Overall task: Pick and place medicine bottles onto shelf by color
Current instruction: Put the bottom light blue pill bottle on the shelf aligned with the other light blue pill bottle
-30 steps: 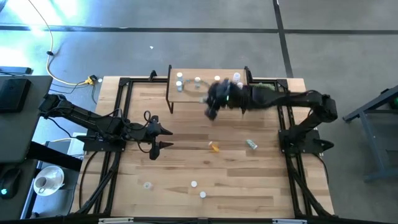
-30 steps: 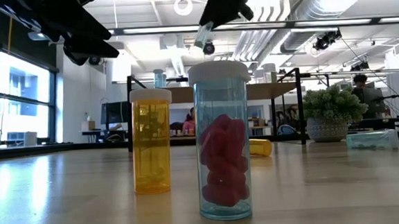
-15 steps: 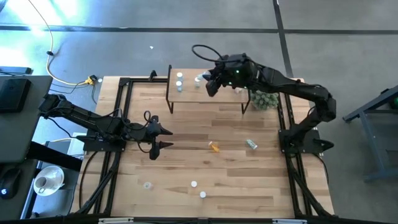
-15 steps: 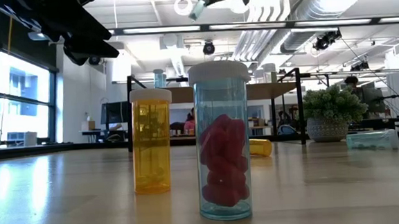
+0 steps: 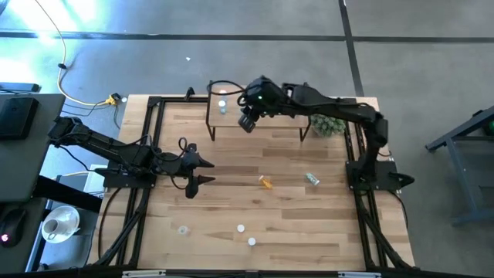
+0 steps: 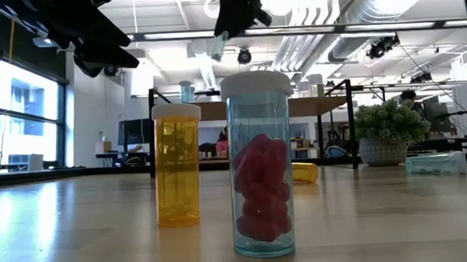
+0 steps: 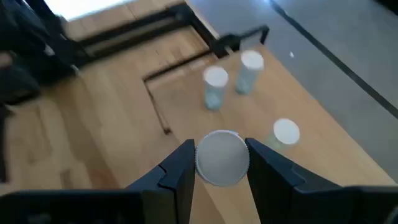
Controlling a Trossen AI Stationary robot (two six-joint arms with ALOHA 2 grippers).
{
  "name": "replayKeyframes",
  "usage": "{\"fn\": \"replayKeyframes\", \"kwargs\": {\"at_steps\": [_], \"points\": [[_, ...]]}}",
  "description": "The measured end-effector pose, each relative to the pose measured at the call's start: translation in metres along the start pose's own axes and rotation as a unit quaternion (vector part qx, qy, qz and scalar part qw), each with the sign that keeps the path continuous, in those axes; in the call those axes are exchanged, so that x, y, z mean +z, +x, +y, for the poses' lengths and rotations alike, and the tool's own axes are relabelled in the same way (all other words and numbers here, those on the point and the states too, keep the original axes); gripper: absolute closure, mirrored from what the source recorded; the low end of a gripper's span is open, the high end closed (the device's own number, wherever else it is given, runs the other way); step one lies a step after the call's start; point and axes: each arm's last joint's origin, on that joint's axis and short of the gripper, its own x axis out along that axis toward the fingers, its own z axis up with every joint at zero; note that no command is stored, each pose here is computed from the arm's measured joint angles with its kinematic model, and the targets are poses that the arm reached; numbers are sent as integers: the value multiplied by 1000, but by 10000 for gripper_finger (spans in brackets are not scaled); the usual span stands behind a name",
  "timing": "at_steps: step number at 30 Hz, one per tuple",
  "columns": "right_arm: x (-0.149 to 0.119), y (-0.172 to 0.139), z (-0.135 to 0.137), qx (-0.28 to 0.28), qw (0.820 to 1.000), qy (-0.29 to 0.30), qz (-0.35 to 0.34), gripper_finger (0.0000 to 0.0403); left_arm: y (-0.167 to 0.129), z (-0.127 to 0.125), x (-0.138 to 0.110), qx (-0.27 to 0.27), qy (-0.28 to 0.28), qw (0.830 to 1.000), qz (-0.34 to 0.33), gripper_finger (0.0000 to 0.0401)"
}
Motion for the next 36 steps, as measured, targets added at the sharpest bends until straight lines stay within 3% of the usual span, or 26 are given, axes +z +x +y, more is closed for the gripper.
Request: {"fn": "replayKeyframes", "kwargs": {"at_steps": [9, 23, 36], "points": [[-5, 30, -5, 26, 997, -50, 58, 285, 0, 0, 0, 1, 1, 1000, 2, 174], [-18, 73, -33, 27, 991, -49, 120, 285, 0, 0, 0, 1, 1, 1000, 2, 174], [-17, 79, -45, 22, 992, -39, 116, 285, 0, 0, -1, 1, 1, 1000, 3, 174]]}}
